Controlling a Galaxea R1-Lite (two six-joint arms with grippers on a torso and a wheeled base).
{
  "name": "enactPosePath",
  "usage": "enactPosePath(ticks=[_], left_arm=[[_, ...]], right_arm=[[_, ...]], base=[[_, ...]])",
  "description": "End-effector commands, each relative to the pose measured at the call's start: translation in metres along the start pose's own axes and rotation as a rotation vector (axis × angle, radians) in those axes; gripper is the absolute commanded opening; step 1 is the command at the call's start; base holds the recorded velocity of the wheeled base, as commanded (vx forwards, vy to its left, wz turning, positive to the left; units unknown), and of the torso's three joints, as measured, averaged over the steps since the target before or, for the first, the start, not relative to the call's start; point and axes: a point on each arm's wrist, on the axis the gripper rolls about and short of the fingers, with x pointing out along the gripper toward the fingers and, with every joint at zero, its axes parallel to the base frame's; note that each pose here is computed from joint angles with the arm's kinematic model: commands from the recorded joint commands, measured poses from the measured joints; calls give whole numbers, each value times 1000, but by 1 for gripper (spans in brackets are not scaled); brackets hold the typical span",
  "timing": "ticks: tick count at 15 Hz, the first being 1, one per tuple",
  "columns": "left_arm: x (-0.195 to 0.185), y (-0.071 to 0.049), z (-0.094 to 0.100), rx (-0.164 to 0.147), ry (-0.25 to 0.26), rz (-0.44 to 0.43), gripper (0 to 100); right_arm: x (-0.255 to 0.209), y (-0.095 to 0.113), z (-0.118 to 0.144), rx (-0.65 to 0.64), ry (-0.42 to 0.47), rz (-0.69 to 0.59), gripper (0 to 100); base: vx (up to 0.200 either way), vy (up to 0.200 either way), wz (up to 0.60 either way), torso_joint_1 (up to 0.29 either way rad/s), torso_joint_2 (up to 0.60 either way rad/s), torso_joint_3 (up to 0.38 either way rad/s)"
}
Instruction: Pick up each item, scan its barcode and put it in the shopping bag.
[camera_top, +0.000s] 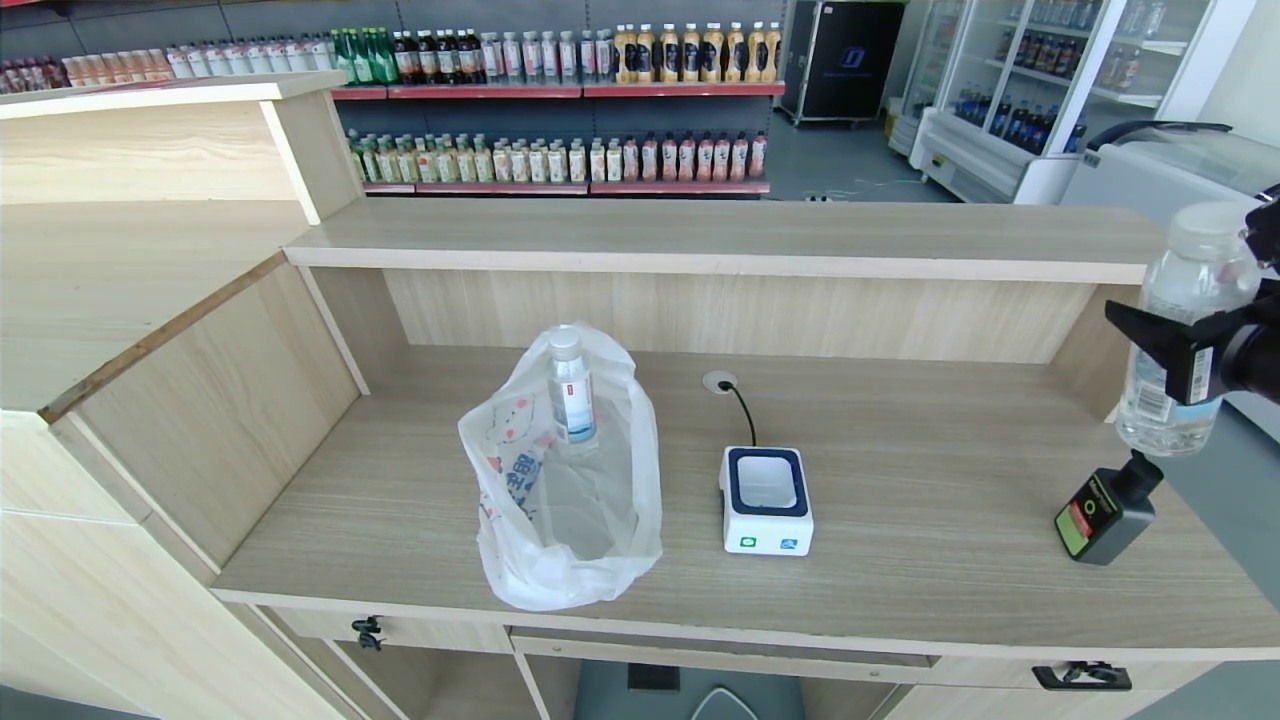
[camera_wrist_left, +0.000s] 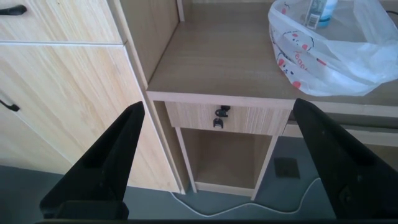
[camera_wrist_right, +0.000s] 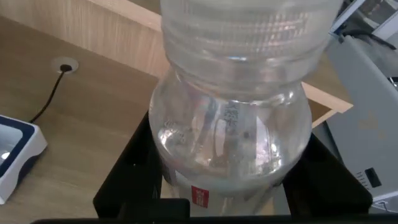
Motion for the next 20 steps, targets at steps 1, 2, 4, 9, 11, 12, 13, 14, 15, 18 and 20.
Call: enactPosePath(ticks=[1, 2, 4, 9, 11, 12, 13, 14, 15, 18, 20], left_arm=[[0, 0, 0, 0, 0, 1, 100], [0, 0, 0, 0, 0, 1, 100], [0, 0, 0, 0, 0, 1, 100], [0, 0, 0, 0, 0, 1, 100], [0, 0, 0, 0, 0, 1, 100], [0, 0, 0, 0, 0, 1, 100], [0, 0, 0, 0, 0, 1, 100], [0, 0, 0, 0, 0, 1, 100], [0, 0, 0, 0, 0, 1, 100], [0, 0, 0, 0, 0, 1, 100], [0, 0, 0, 0, 0, 1, 100]], right_arm=[[7, 1, -4, -17, 5, 3, 0], [8, 2, -3, -20, 2, 5, 0], [9, 6, -1, -38, -6, 23, 0], [22, 15, -9, -109, -35, 135, 0], [32, 21, -14, -139, -37, 150, 0], [37, 25, -16, -143, -55, 152, 0], [41, 30, -18, -145, -72, 158, 0], [43, 33, -18, -145, -84, 161, 0], [46, 38, -19, -149, -100, 169, 0], [57, 52, -25, -173, -133, 186, 0], [65, 64, -33, -175, -146, 205, 0]], base=[[0, 0, 600, 2, 2, 2], [0, 0, 600, -7, -2, 2], [0, 0, 600, 7, 7, 0], [0, 0, 120, 1, 0, 0], [0, 0, 0, 0, 0, 0], [0, 0, 0, 0, 0, 0], [0, 0, 0, 0, 0, 0], [0, 0, 0, 0, 0, 0], [0, 0, 0, 0, 0, 0], [0, 0, 0, 0, 0, 0], [0, 0, 0, 0, 0, 0]])
